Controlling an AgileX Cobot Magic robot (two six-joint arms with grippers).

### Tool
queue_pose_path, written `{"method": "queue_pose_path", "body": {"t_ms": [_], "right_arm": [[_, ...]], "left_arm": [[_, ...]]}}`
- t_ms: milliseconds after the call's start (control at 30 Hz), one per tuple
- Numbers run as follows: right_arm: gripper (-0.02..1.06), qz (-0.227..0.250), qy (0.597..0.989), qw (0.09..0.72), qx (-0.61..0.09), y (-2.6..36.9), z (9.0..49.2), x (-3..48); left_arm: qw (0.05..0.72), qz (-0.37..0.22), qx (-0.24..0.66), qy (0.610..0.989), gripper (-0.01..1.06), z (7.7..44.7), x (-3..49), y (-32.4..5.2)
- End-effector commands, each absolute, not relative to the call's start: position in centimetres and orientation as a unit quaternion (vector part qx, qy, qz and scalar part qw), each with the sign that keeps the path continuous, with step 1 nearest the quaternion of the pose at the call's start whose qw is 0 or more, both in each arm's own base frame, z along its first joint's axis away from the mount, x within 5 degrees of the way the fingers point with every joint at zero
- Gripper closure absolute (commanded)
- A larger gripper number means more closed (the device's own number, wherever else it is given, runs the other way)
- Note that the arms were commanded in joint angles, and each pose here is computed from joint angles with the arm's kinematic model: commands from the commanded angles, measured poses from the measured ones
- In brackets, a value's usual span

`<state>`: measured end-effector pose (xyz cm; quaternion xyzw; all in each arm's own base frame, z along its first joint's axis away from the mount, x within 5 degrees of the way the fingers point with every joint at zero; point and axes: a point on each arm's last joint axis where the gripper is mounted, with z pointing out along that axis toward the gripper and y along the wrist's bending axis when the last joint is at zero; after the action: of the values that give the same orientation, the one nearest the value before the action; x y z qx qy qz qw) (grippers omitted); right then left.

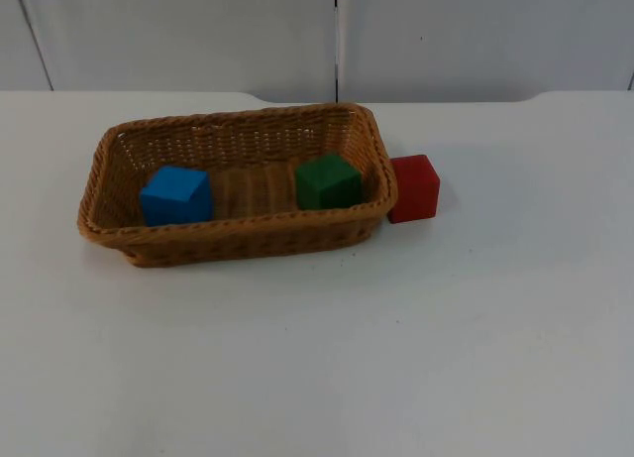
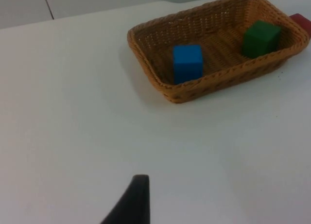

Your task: Pick up one cube with each hand and place exactly two cubes into the same basket, leaving the remaining cube outside.

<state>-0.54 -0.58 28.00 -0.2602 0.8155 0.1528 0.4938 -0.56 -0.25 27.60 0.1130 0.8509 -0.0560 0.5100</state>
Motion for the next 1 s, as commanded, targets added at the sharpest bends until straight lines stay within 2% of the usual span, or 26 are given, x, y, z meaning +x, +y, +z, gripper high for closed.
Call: {"method": "queue_pose_path", "body": {"t_ms": [0,600,967], "right_arm": [[-0.01,0.155,0.813,0.497,-0.261,-0.53,27.99,-0.53],[-0.01,0.152,0.814,0.498,-0.257,-0.54,27.99,-0.52],[-0.01,0.104,0.835,0.511,-0.178,-0.43,28.01,-0.61]], "left_arm": [[0.511,-0.05,0.108,0.851,0.0,27.47,-0.53,-0.12],[0.511,-0.046,0.108,0.851,0.0,27.47,-0.52,-0.06],[0.511,-0.043,0.108,0.851,0.0,27.47,-0.51,-0.02]]}}
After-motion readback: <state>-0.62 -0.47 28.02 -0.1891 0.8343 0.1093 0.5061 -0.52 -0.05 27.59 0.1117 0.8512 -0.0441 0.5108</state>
